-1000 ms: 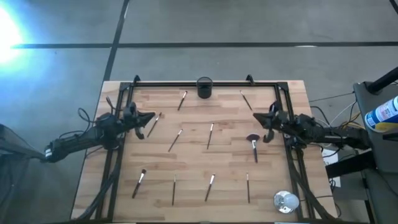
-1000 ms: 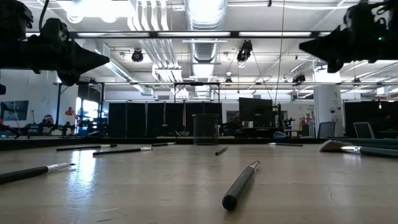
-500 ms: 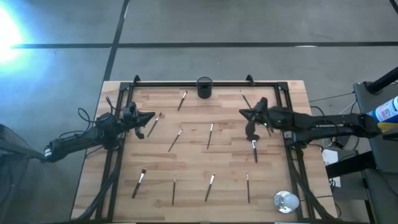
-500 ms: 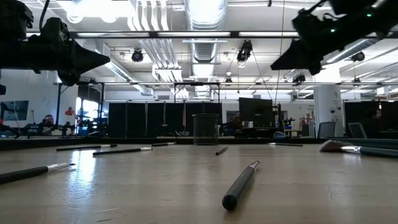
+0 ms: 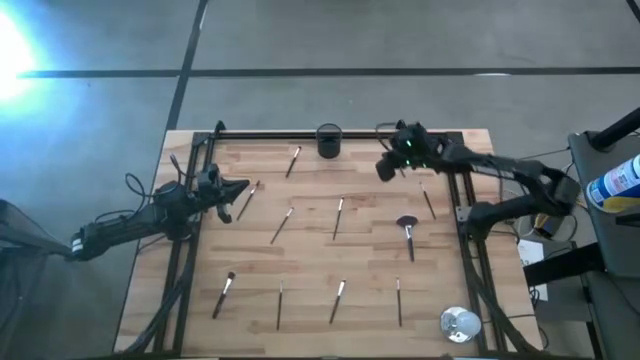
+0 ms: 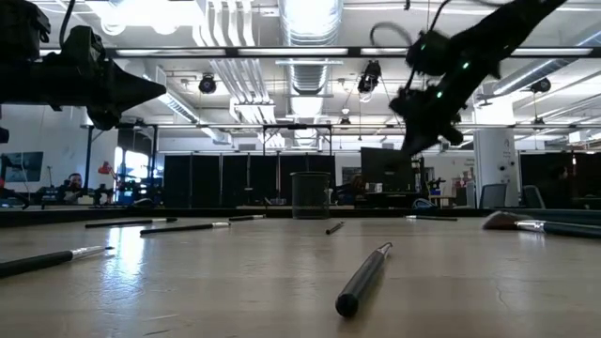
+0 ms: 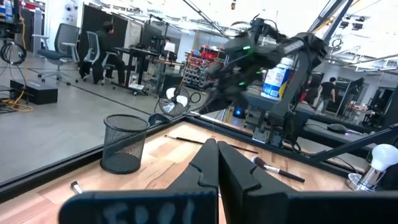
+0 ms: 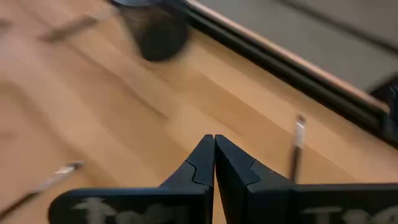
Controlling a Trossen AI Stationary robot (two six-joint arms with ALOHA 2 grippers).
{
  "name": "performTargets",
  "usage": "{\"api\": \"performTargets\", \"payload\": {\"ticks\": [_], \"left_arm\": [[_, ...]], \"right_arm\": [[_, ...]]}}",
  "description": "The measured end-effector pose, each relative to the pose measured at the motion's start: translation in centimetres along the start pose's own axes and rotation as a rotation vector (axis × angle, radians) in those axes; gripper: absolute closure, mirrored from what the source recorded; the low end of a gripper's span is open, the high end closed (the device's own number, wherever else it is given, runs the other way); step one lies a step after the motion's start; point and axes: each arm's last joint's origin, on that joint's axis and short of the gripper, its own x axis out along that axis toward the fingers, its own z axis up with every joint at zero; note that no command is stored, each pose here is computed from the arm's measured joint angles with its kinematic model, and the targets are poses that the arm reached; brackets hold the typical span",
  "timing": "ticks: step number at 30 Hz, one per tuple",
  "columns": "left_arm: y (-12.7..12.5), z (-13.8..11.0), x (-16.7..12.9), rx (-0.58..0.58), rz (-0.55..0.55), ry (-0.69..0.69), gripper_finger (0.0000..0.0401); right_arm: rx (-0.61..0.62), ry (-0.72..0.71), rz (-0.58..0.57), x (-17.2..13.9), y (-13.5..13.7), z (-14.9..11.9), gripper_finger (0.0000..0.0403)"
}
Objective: Put items in baskets/containers
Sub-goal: Put the black eyeshadow brush into the black pen holder
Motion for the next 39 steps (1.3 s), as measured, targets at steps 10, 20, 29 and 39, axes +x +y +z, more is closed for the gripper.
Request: {"api": "performTargets", "payload": {"ticks": [10,20,29,39], "left_arm": [[0.0,0.0,0.0,-0.005,0.000,0.001,0.0401],[0.0,-0.2,0.0,-0.012,0.003,0.014,0.0401],[0.1,-0.5,0.0,-0.030,0.012,0.051,0.0401],[0.1,-0.5,0.0,-0.030,0.012,0.051,0.0401]], "right_arm": [[0.057,0.256,-0.097,6.6,-3.3,3.7,0.0362],[0.098,0.386,-0.156,9.5,-5.8,6.0,0.0299],[0.160,0.415,-0.193,10.9,-8.3,5.4,0.0310],[0.156,0.462,-0.189,12.2,-8.5,4.6,0.0325]]}}
